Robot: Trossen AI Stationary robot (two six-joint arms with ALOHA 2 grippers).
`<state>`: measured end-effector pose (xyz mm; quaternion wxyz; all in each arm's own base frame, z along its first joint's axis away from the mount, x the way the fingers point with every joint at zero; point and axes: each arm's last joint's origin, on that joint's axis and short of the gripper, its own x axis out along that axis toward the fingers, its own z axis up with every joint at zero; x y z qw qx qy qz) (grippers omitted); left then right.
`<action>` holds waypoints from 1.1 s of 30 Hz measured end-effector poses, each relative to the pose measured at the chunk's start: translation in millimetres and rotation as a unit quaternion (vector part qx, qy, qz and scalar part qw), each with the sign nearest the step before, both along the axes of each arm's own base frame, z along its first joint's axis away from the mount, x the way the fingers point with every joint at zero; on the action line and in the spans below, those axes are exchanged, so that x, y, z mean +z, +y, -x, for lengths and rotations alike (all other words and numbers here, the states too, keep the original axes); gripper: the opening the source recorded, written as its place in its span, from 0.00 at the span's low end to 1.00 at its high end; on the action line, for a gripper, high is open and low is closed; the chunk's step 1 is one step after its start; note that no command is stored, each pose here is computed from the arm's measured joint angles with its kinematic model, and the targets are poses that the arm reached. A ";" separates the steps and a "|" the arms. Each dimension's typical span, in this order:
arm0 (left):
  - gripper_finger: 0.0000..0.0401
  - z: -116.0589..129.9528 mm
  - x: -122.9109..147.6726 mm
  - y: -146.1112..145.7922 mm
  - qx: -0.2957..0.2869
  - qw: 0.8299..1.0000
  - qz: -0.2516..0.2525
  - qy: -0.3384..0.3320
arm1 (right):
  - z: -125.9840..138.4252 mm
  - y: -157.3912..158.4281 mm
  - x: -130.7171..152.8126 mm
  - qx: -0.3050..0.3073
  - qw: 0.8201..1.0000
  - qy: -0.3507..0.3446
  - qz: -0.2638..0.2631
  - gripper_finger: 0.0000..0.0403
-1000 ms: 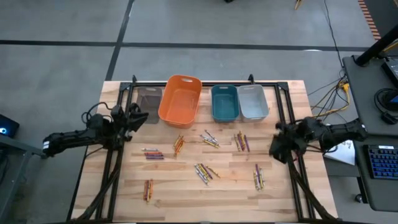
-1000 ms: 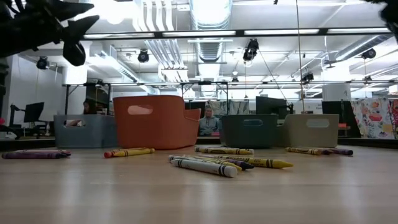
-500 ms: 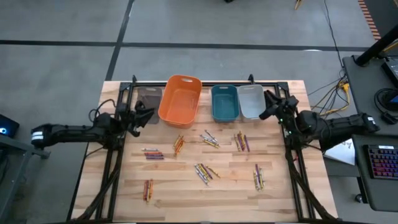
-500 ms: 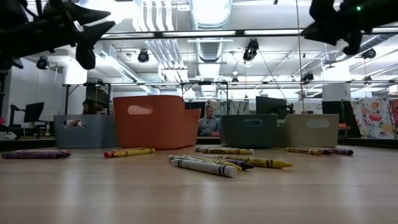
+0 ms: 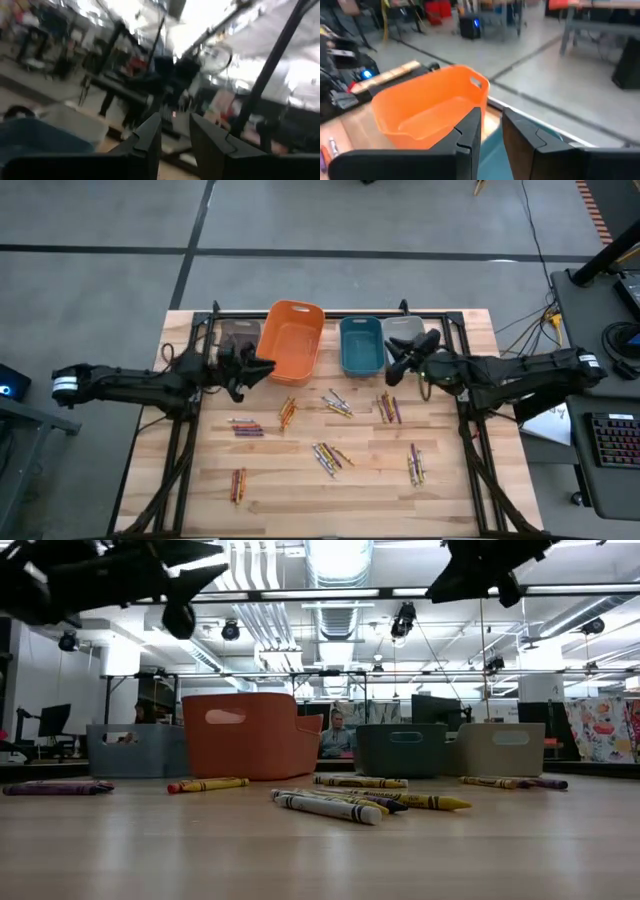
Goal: Sort crayons
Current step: Put the purple crayon into the blue bin
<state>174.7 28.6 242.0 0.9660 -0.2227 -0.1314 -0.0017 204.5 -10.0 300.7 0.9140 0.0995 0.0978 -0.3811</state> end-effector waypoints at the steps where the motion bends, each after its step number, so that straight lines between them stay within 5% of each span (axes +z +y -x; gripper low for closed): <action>1: 0.21 -4.2 1.5 0.5 -0.003 1.000 -0.002 0.017 | -2.9 0.4 0.6 0.000 1.000 0.012 -0.015 0.17; 8: 0.21 -19.5 10.1 3.7 0.004 0.980 0.005 0.201 | -16.0 7.1 -12.9 0.031 0.974 0.124 -0.188 0.17; 18: 0.21 -13.2 23.6 5.7 0.053 0.955 -0.013 0.293 | -24.6 17.5 -51.4 0.006 0.875 0.287 -0.390 0.17; 21: 0.21 -11.5 24.7 5.4 0.053 0.955 -0.015 0.293 | -27.1 19.2 -62.9 -0.007 0.850 0.323 -0.415 0.17; 33: 0.21 -18.6 33.8 7.4 0.057 0.959 -0.059 0.272 | -51.8 21.5 -101.8 -0.014 0.822 0.386 -0.418 0.17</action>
